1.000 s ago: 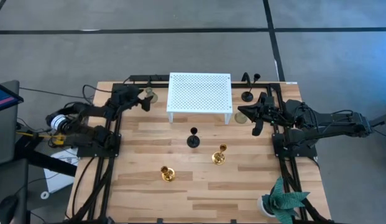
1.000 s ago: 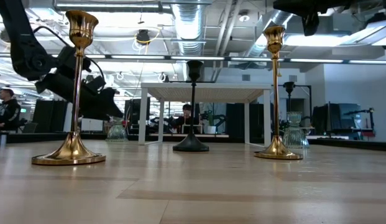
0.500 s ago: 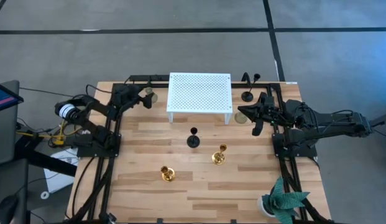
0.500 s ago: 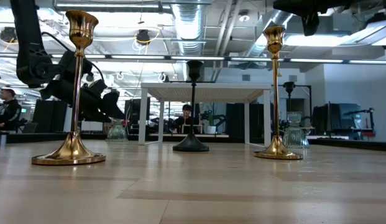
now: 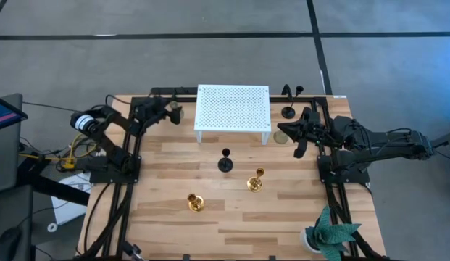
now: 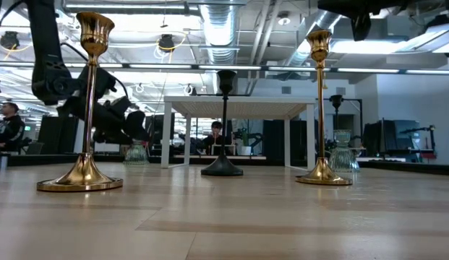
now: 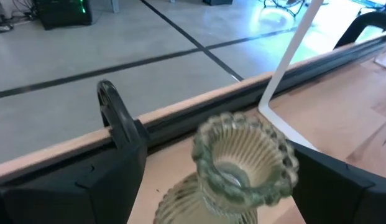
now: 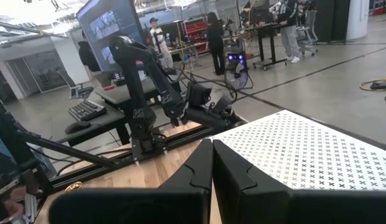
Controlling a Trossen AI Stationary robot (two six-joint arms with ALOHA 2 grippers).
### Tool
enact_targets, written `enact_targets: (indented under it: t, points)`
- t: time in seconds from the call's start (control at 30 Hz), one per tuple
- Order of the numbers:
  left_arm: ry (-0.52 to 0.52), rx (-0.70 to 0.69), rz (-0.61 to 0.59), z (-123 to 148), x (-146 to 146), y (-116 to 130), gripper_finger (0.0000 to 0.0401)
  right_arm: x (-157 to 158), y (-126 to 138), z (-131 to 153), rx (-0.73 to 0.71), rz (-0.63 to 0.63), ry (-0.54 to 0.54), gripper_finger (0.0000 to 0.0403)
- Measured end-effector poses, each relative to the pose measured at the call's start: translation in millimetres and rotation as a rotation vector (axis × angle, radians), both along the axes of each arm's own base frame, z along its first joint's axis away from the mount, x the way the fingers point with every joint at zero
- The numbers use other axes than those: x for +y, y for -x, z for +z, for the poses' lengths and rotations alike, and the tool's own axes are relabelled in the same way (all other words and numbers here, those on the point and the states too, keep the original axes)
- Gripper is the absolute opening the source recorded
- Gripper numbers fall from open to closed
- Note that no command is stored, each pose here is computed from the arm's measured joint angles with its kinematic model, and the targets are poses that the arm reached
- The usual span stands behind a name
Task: Pick & Place candle stick holders
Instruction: Put the top transparent candle holder on the shelf
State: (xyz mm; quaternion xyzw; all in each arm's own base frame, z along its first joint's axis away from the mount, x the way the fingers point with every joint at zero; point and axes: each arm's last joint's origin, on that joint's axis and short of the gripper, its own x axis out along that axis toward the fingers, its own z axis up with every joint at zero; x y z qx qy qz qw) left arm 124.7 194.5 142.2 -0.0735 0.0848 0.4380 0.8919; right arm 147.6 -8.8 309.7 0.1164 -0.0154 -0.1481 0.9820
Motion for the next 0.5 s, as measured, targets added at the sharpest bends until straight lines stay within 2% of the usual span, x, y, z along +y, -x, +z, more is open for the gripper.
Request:
enact_targets:
  t: [0.5]
  points:
    - [0.027, 0.001, -0.013, -4.8, -1.4, -3.6, 0.0237, 0.0, 0.0, 1.5, -0.016, 0.0, 0.0, 0.0]
